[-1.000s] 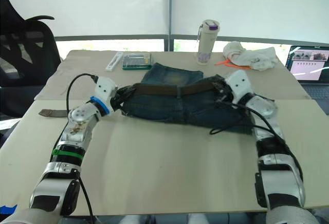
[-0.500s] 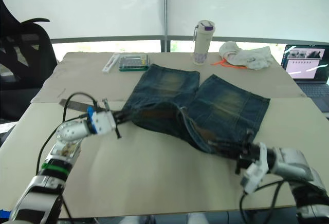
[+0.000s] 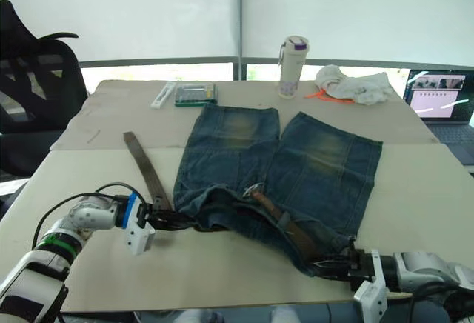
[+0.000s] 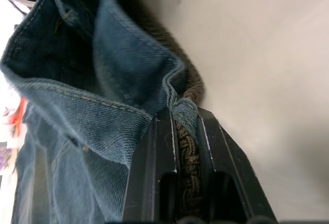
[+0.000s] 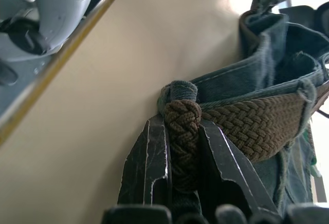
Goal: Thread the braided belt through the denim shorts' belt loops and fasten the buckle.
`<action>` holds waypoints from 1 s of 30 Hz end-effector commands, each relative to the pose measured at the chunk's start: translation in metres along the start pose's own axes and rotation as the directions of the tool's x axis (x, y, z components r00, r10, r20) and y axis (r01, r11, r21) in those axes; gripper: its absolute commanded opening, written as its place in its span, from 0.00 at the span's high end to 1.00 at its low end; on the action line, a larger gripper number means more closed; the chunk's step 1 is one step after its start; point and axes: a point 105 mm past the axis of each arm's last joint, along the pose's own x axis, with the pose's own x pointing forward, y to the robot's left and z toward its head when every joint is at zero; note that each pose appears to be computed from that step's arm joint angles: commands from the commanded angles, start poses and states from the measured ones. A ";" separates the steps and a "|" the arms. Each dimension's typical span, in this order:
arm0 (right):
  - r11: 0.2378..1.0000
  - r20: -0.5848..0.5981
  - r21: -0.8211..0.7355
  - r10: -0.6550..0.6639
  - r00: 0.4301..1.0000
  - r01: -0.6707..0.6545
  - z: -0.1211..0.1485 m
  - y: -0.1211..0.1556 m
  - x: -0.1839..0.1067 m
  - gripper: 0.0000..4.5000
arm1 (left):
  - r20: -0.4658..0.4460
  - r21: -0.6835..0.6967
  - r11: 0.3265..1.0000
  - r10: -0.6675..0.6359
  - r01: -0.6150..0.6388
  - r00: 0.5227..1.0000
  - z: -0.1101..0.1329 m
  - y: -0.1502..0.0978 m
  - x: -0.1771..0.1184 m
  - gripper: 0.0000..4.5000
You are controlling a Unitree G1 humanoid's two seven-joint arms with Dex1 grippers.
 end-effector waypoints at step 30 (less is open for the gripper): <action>0.424 -0.925 0.163 -0.248 0.287 0.891 -0.169 -0.065 -0.084 0.94 | -0.380 -0.318 0.721 0.498 -0.615 0.780 -0.057 0.134 0.092 1.00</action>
